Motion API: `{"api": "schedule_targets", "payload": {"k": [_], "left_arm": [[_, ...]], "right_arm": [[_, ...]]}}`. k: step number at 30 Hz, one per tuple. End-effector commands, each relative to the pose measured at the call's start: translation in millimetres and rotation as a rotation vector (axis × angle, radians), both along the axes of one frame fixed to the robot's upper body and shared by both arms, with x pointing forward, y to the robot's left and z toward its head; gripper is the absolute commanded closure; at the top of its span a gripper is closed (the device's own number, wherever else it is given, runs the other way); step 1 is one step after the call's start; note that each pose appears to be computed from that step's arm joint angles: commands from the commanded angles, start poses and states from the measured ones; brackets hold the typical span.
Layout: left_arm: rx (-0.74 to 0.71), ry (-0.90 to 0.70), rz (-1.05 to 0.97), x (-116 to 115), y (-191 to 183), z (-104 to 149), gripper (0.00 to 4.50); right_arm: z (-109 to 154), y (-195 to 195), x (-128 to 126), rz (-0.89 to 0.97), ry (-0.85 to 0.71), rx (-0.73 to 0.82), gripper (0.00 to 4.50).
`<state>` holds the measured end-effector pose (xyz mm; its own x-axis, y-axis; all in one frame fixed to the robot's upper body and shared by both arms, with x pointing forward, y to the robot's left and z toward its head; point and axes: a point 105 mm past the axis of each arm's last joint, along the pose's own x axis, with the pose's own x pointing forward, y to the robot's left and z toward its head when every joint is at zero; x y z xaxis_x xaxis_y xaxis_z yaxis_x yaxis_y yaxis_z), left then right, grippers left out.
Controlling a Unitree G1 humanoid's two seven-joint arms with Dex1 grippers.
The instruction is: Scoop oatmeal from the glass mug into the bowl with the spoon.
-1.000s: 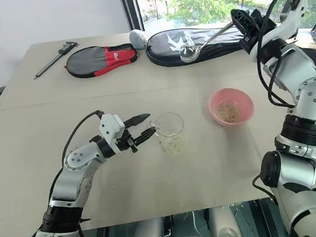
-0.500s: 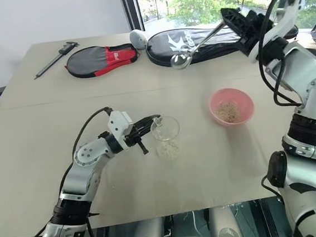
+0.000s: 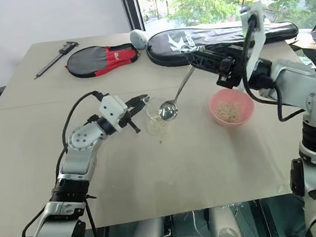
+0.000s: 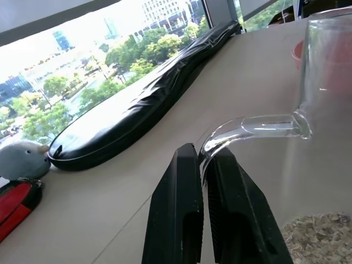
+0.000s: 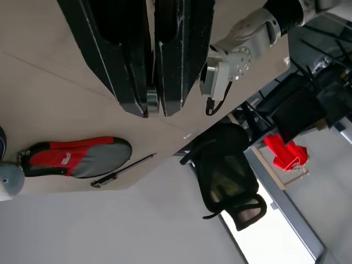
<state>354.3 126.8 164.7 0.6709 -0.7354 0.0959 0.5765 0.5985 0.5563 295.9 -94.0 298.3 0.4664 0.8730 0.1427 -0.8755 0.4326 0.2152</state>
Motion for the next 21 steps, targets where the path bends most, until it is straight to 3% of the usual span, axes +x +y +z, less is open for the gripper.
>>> {"api": "schedule_targets", "payload": {"k": [1,12,21], "left_arm": [[0.032,-0.09,-0.014,0,-1,17,4.41],[0.112,-0.214,-0.02,0,-6,35,4.41],[0.112,-0.203,-0.043,-2,-11,37,4.41]], "right_arm": [[9,7,5,-0.043,-0.094,-0.012,4.5],[-25,39,12,-0.058,-0.294,-0.22,4.5],[-60,58,9,-0.072,-0.359,-0.219,4.5]]}}
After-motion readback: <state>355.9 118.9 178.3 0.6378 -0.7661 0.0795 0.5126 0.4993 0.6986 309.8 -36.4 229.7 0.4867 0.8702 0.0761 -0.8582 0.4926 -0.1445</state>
